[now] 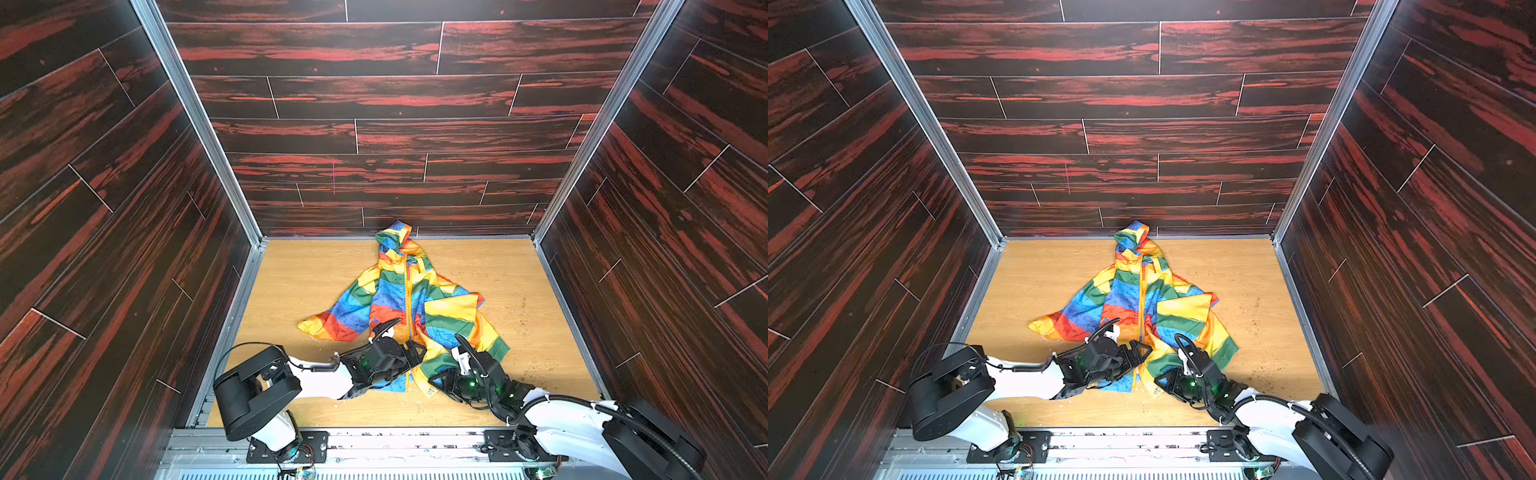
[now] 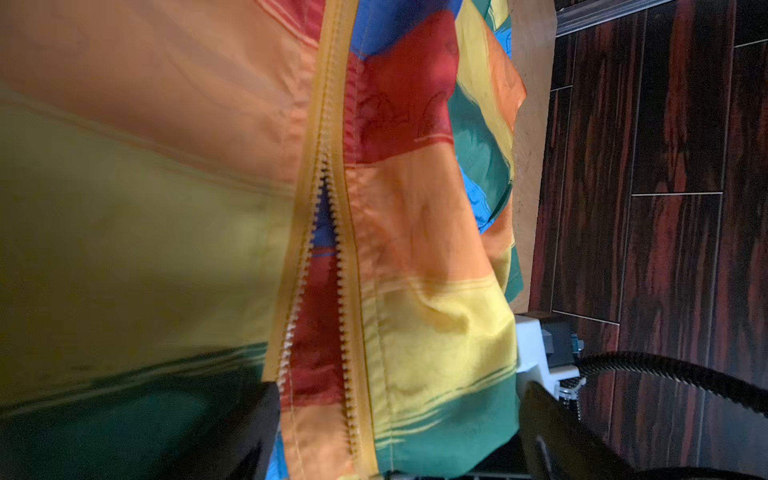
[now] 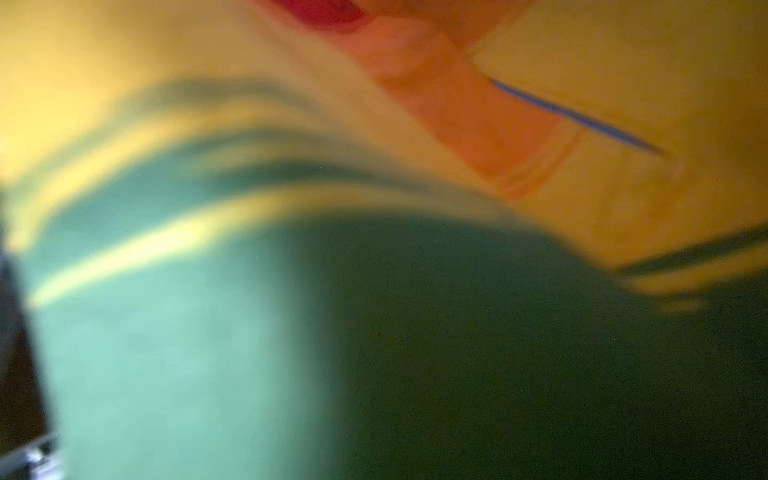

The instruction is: Zip up the jacket

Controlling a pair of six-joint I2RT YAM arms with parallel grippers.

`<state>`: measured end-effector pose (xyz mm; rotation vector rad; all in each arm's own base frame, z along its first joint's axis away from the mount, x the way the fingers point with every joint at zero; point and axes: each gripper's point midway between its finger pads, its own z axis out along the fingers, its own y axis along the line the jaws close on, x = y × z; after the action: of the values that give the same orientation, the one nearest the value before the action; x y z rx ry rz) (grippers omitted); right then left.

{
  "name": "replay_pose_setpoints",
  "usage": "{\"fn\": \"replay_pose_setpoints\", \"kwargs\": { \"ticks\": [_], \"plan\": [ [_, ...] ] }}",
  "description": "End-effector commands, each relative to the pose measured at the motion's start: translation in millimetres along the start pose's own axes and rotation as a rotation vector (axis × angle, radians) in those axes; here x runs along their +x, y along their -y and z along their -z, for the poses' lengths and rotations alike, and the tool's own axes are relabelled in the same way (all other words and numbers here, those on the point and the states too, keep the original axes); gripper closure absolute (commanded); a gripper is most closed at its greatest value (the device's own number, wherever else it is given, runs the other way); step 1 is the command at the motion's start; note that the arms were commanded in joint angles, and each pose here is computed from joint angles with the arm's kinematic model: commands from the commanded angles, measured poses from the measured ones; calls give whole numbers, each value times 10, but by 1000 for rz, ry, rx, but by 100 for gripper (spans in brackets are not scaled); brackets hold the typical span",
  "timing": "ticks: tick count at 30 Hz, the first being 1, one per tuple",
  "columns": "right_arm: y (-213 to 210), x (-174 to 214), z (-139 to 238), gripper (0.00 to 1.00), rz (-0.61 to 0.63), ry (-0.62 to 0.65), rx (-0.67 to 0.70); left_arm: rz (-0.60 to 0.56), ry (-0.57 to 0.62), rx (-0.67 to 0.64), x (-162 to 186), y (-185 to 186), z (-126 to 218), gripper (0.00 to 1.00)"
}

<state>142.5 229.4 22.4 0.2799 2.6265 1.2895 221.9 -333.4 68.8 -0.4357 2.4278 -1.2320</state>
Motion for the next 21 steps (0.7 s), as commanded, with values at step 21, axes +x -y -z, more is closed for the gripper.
{"fn": "replay_pose_setpoints", "kwargs": {
  "ticks": [21],
  "plan": [
    [-1474, -1055, 304, 100, 166, 112, -451, 100, 161, 212, -863, 739, 626, 0]
  ]
}}
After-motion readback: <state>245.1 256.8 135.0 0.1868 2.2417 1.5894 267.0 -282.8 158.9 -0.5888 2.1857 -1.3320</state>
